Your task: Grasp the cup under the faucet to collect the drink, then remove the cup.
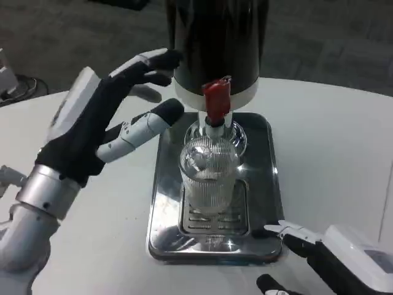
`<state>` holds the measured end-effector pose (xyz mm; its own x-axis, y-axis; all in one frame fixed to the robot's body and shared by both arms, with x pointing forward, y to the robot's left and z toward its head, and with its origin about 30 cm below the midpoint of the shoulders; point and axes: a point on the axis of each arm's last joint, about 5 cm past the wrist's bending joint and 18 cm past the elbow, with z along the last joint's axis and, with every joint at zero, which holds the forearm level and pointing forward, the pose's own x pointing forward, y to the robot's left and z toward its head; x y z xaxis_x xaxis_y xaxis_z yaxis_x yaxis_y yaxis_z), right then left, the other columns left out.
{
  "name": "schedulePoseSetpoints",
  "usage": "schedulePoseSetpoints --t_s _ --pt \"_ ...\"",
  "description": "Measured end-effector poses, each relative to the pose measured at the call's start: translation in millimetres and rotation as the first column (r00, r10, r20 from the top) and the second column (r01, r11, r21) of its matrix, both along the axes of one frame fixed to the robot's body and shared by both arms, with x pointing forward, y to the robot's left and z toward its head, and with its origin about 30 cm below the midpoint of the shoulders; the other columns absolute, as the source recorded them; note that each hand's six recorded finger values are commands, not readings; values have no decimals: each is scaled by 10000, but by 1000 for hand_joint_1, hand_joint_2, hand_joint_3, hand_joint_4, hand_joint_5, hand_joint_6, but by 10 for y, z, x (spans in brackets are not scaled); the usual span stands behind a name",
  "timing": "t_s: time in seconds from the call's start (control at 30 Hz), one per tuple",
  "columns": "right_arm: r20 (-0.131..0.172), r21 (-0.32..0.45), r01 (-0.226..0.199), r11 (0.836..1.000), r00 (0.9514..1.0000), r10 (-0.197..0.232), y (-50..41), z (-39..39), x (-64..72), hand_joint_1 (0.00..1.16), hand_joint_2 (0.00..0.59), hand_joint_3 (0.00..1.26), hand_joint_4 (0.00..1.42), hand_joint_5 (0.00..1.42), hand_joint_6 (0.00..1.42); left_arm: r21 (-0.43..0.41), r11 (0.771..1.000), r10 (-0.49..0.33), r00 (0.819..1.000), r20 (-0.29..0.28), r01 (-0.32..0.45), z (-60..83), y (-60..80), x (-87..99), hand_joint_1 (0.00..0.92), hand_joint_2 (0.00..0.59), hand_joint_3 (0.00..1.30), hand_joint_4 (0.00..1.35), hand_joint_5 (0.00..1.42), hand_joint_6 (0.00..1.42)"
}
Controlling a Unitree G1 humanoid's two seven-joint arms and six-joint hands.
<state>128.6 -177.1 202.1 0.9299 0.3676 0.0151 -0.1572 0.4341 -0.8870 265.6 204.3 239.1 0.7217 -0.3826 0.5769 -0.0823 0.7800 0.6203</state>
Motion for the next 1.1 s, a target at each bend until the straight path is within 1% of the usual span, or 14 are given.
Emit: schedulePoseSetpoints --t_s 0.03,0.07,0.1,0.13,0.23,0.27,0.37,0.4,0.47,0.6,0.77,0.87,1.0,1.1 --pt "0 0 2 10000 10000 -2 0 0 0 392 452 219 119 158 164 -37 9999 -120 9999 2 120 17 -12 6 0 93 288 246 333 446" --pt "-9 0 19 10000 10000 -19 -2 0 0 393 452 219 119 158 164 -231 9979 -602 9980 -196 597 61 -45 31 0 93 288 246 334 444" --pt "-6 2 16 10000 10000 -16 -2 0 1 394 452 219 119 158 163 -263 9968 -764 9968 -241 757 75 -58 38 0 93 288 246 334 443" --pt "-13 4 32 10000 10000 -32 -3 0 1 394 452 219 119 158 163 -315 9932 -1135 9929 -360 1123 109 -85 56 0 94 287 246 345 432" --pt "-22 10 52 10000 10000 -52 -4 -1 1 396 452 220 119 158 163 -324 9887 -1476 9879 -477 1461 145 -102 80 0 95 287 246 349 429" --pt "-23 10 54 10000 10000 -54 -4 -1 1 397 452 222 119 158 162 -407 9850 -1702 9836 -604 1679 160 -109 103 0 96 287 246 360 434" --pt "-27 12 69 10000 10000 -69 -4 -1 1 399 452 225 119 158 162 -502 9794 -1993 9768 -786 1958 178 -126 143 0 93 286 255 373 453" --pt "-34 21 91 10000 10000 -91 -5 -1 2 399 452 225 119 158 162 -583 9756 -2166 9717 -945 2118 189 -135 172 0 92 286 255 376 455" --pt "-40 25 110 9999 9999 -110 -5 -1 3 400 452 226 119 158 162 -666 9715 -2336 9665 -1061 2275 200 -138 197 0 92 286 255 379 457" --pt "-42 22 126 9999 9999 -125 -5 -1 3 401 452 227 122 158 162 -514 9651 -2613 9561 -1329 2566 233 -156 250 0 94 296 258 385 476" --pt "-42 29 145 9999 9999 -145 -6 0 4 403 452 228 127 158 162 -297 9553 -2945 9389 -1779 2940 221 -210 302 0 91 299 260 392 479" --pt "-47 39 149 9999 9999 -149 -7 -1 4 403 452 228 128 158 162 -156 9495 -3110 9329 -1813 3135 264 -233 328 0 91 300 260 395 488" --pt "-49 68 150 9999 9999 -149 -5 -2 4 403 452 228 128 158 162 -125 9442 -3255 9265 -1887 3292 265 -258 339 0 91 300 261 397 492" --pt "-62 101 149 9998 9999 -149 -4 -4 3 403 452 228 128 158 162 0 9362 -3441 9162 -2052 3516 268 -298 355 0 91 300 265 400 493"
